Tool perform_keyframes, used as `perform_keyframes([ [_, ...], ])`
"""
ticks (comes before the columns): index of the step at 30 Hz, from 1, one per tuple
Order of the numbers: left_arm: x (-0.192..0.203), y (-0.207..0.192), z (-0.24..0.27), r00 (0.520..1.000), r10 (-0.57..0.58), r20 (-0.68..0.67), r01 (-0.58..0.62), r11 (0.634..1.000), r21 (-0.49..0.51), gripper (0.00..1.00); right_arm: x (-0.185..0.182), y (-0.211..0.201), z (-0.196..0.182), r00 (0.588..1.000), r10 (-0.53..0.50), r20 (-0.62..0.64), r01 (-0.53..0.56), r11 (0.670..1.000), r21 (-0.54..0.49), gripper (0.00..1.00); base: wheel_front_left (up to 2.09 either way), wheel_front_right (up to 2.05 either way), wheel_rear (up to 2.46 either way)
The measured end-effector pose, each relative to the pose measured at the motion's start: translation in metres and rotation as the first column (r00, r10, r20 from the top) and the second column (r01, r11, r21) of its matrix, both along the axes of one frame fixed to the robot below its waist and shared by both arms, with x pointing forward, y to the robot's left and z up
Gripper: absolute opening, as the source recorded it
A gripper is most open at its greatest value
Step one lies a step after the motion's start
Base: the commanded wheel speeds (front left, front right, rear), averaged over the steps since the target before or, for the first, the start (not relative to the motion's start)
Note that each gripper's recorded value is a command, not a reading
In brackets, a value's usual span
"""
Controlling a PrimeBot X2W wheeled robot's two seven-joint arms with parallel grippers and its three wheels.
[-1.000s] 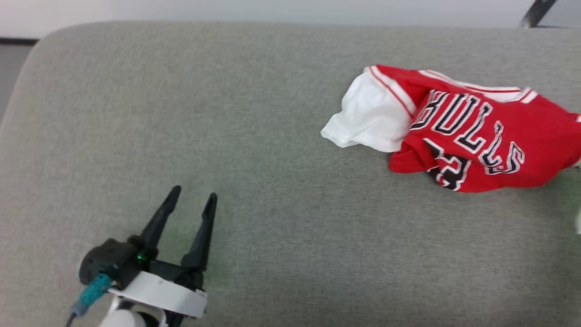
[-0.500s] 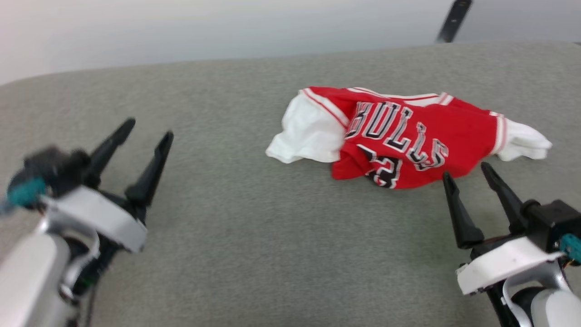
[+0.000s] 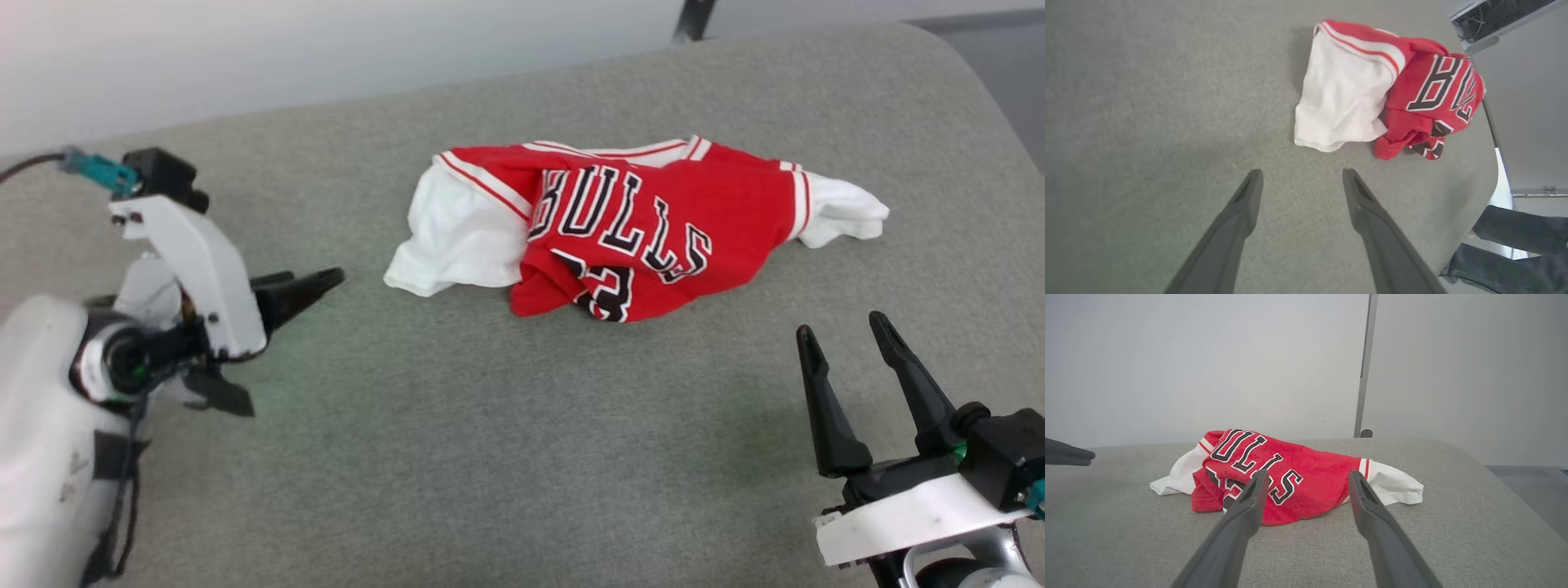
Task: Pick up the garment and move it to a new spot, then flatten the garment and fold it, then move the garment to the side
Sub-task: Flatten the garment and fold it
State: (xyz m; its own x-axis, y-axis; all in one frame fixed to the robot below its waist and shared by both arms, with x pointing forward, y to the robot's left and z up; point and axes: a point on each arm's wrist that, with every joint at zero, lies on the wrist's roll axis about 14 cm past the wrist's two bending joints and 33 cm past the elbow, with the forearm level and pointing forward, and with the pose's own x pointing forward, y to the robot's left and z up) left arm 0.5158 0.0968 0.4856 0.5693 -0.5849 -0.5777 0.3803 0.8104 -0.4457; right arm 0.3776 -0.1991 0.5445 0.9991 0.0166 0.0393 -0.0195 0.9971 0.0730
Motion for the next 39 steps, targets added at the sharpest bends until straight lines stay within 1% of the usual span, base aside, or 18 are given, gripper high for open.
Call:
perform_keyframes([
  [3,0.002,-0.016,-0.01,0.991,0.005,-0.13,-0.013,0.998,-0.057,1.0,-0.002,-0.004,-0.004,1.0,-0.018,-0.01,0.018,1.0,-0.001,1.0,0.0,0.0,0.0],
  [4,0.003,-0.02,-0.012,0.988,-0.007,-0.151,-0.002,0.998,-0.061,1.0,-0.002,-0.005,-0.006,1.0,-0.023,-0.015,0.023,1.0,-0.001,1.0,0.0,0.0,0.0],
  [7,0.008,-0.03,-0.021,0.978,0.005,-0.21,-0.025,0.996,-0.091,1.0,-0.001,-0.008,-0.01,0.999,-0.033,-0.025,0.033,0.999,-0.003,1.0,0.0,0.0,0.0],
  [11,0.009,-0.041,-0.039,0.961,-0.003,-0.278,-0.023,0.996,-0.089,1.0,0.002,-0.01,-0.015,0.999,-0.039,-0.035,0.038,0.999,-0.004,1.0,0.0,0.0,0.0],
  [17,0.008,-0.056,-0.063,0.943,-0.036,-0.331,0.017,0.998,-0.061,1.0,0.009,-0.013,-0.021,0.998,-0.047,-0.046,0.047,0.999,0.002,1.0,0.0,0.0,0.0],
  [20,0.01,-0.064,-0.07,0.935,-0.043,-0.353,0.016,0.997,-0.081,1.0,0.012,-0.012,-0.025,0.998,-0.044,-0.053,0.044,0.999,0.003,1.0,0.0,0.0,0.0],
  [22,0.015,-0.072,-0.07,0.93,-0.042,-0.366,-0.003,0.992,-0.123,1.0,0.014,-0.012,-0.028,0.997,-0.044,-0.059,0.044,0.999,0.005,1.0,0.0,0.0,0.0],
  [29,0.025,-0.086,-0.08,0.924,-0.057,-0.378,0.002,0.989,-0.145,1.0,0.019,-0.013,-0.038,0.996,-0.045,-0.078,0.045,0.999,0.007,1.0,0.0,0.0,0.0],
  [33,0.027,-0.094,-0.088,0.917,-0.073,-0.392,0.018,0.989,-0.144,1.0,0.022,-0.013,-0.039,0.996,-0.046,-0.081,0.047,0.999,0.012,1.0,0.0,0.0,0.0],
  [37,0.027,-0.099,-0.097,0.912,-0.104,-0.397,0.064,0.992,-0.112,0.98,0.022,-0.016,-0.041,0.995,-0.055,-0.088,0.056,0.998,0.006,1.0,0.0,0.0,0.0],
  [38,0.027,-0.1,-0.099,0.912,-0.113,-0.395,0.078,0.991,-0.104,0.62,0.022,-0.018,-0.041,0.994,-0.059,-0.088,0.06,0.998,0.006,1.0,0.0,0.0,0.0],
  [39,0.028,-0.1,-0.101,0.909,-0.115,-0.401,0.082,0.992,-0.1,0.33,0.022,-0.019,-0.042,0.994,-0.062,-0.088,0.063,0.998,0.006,1.0,0.0,0.0,0.0],
])
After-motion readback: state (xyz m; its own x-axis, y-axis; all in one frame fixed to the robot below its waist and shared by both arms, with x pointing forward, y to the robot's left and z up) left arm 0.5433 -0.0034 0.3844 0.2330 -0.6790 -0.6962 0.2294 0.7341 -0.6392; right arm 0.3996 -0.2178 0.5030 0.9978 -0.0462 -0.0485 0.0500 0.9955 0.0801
